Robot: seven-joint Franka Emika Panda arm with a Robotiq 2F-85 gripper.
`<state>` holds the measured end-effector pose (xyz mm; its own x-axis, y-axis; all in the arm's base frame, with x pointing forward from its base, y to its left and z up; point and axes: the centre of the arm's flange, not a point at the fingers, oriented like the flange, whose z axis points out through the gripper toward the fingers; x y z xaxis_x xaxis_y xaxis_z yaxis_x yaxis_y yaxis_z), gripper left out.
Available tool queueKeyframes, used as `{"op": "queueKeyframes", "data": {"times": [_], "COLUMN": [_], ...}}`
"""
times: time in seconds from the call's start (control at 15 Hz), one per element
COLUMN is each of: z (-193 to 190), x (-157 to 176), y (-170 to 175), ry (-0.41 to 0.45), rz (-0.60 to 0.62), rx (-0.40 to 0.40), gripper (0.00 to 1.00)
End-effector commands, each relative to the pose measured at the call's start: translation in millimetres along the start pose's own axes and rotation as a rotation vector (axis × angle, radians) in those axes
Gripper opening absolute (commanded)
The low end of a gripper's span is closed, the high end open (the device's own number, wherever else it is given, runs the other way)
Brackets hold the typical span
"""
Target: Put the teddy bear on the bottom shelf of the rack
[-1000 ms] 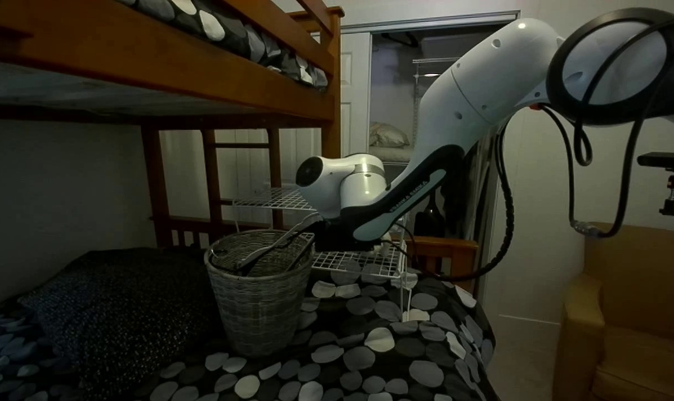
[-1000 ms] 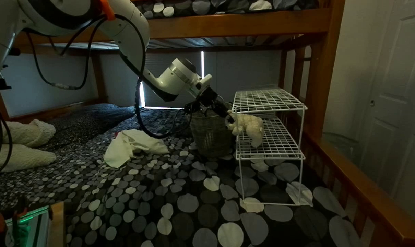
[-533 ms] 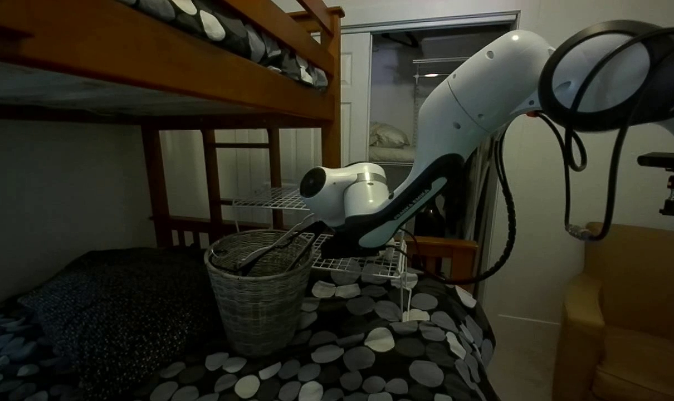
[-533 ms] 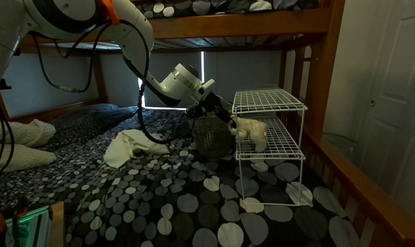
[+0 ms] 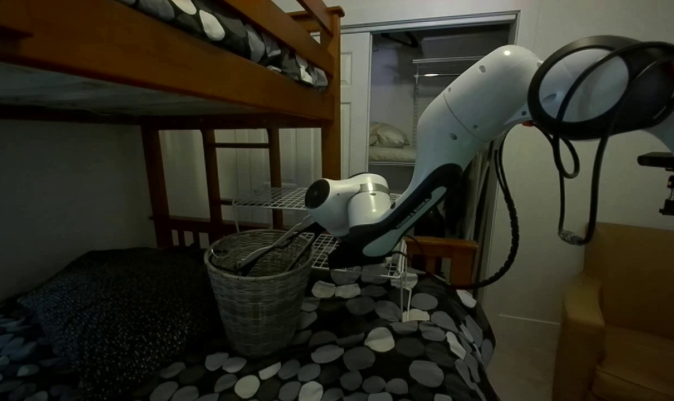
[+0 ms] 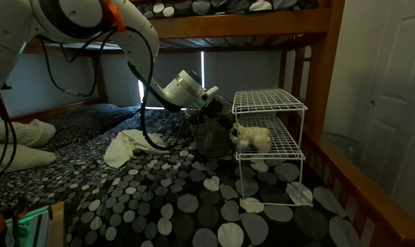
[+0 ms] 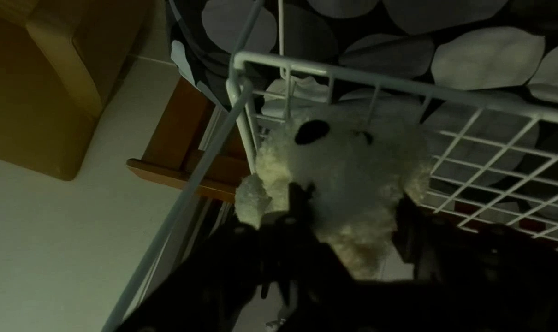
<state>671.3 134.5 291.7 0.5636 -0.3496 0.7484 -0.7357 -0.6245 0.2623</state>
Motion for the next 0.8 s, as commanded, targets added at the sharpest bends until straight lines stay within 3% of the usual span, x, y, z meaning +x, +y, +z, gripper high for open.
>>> {"op": "queueKeyframes", "data": {"times": [0.0, 0.2, 0.33, 0.53, 0.73], "z": [1.3, -7.4, -20.1, -66.0, -109.9], "x": [8.5, 16.2, 21.5, 34.2, 45.6], "y": [0.1, 1.0, 0.5, -3.2, 26.1], "ry": [-0.02, -0.057, -0.1, -0.184, -0.266], "rz": [-0.016, -0.026, -0.036, -0.092, -0.213], "rx": [0.006, 0.024, 0.064, 0.212, 0.291], "gripper": [0.78, 0.99, 1.0, 1.0, 1.0]}}
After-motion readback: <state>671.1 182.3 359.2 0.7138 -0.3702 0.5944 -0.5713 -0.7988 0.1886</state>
